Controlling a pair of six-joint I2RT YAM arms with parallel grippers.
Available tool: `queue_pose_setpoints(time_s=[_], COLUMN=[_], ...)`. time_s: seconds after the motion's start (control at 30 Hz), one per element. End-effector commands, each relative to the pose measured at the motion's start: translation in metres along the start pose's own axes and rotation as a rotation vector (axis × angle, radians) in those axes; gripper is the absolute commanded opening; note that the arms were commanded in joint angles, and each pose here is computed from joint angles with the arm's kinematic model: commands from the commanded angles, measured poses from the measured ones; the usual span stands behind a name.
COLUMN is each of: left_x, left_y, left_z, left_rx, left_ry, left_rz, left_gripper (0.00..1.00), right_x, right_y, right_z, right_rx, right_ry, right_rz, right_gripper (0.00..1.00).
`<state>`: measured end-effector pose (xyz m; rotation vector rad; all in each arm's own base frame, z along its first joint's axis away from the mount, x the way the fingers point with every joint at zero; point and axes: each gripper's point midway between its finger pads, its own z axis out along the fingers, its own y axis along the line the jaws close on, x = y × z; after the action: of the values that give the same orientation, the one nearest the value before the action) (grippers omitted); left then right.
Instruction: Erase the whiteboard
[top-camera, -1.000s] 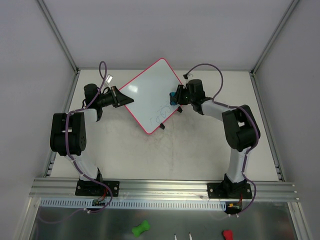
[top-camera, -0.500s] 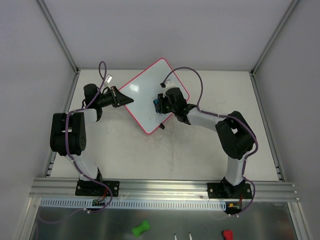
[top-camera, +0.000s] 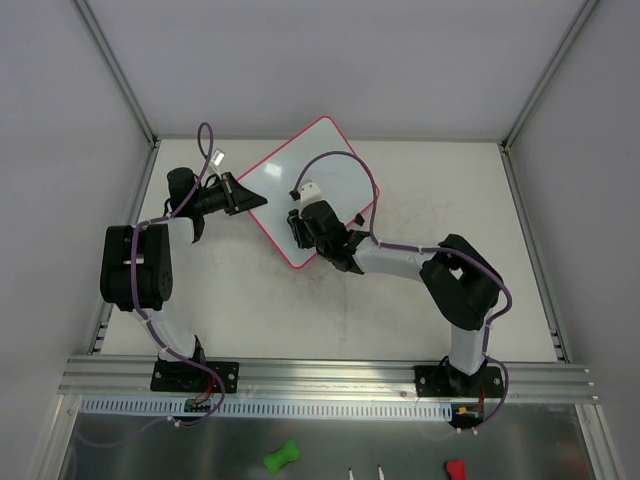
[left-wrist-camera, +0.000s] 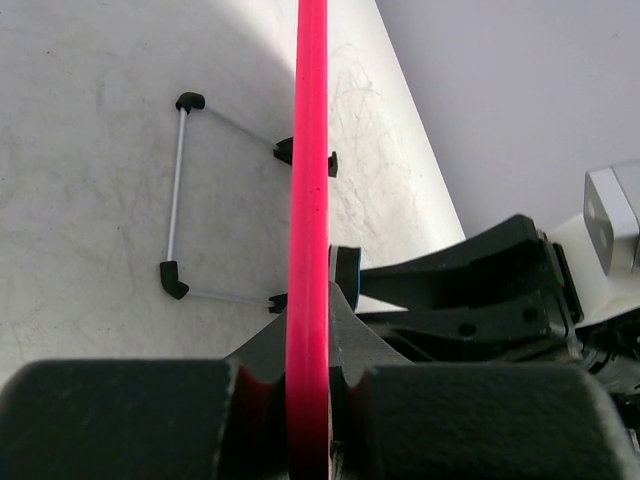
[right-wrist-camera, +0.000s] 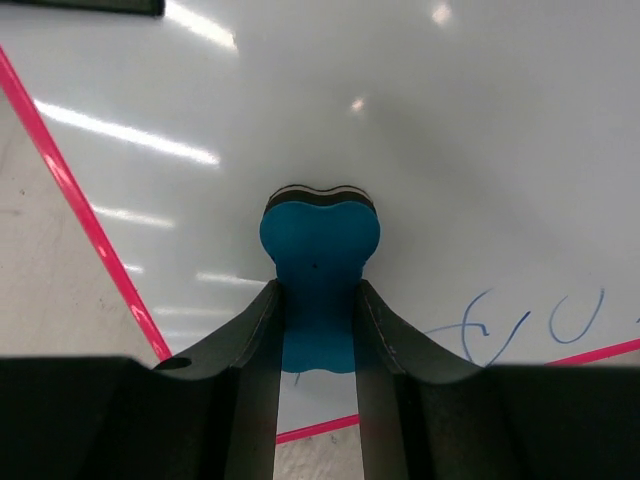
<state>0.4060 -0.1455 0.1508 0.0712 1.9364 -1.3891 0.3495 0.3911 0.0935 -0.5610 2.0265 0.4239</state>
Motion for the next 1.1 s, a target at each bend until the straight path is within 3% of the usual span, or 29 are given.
queue_pose_setpoints(time_s=[0.0, 0.2, 1.07], left_x=[0.004, 0.004, 0.004], left_y=[-0.003, -0.002, 0.002], left_z=[0.006, 0.007, 0.007], left_rx=[0.027, 0.029, 0.025], left_ry=[0.027, 0.031, 0.034], left_rz=[0.018, 0.006, -0.007], left_gripper=[0.00, 0.00, 0.00], right_x=[0.107, 0.116, 0.151], right_y=[0.017, 0.015, -0.022], right_z=[-0.007, -0.012, -0.028], right_rx=[-0.054, -0.068, -0.002], right_ry=[0.250, 0.161, 0.221], right_rz=[-0.075, -0.043, -0.008], right_gripper=[0.00, 0.00, 0.00])
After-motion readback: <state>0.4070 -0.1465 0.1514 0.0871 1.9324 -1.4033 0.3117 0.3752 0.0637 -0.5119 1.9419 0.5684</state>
